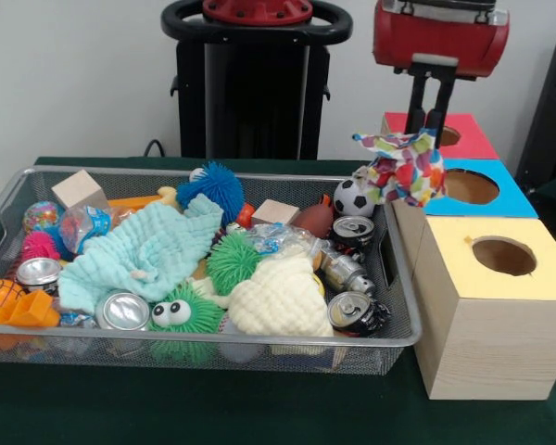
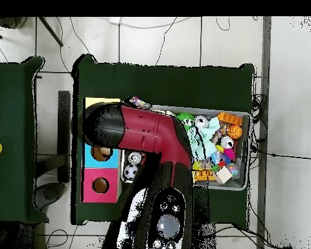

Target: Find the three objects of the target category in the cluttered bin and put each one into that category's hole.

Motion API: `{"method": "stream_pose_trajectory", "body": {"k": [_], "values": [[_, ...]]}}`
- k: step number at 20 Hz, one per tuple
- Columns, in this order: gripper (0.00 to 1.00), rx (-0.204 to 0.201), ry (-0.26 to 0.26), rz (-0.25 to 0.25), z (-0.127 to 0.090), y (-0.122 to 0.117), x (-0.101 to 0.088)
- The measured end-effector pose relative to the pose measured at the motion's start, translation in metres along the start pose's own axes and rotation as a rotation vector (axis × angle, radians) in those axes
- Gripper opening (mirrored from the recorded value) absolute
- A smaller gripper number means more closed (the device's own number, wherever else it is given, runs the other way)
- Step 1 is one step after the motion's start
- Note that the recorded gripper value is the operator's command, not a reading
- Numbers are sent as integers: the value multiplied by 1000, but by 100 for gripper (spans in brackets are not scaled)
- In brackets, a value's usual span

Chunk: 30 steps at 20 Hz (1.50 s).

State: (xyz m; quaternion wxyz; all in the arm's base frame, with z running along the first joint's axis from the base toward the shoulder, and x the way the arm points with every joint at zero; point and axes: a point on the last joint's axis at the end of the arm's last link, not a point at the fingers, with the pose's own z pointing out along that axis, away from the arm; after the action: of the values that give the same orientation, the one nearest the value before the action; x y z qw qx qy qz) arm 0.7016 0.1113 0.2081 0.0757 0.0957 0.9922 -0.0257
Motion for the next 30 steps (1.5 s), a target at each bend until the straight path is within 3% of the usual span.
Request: {"method": "stream_pose_trajectory", "body": {"k": [11, 18, 23, 30], "values": [[0, -8, -15, -77, 1, 51, 9], [0, -3, 1, -95, 11, 65, 19], [0, 1, 11, -84, 16, 71, 24], [0, 15, 24, -26, 26, 83, 34]]}}
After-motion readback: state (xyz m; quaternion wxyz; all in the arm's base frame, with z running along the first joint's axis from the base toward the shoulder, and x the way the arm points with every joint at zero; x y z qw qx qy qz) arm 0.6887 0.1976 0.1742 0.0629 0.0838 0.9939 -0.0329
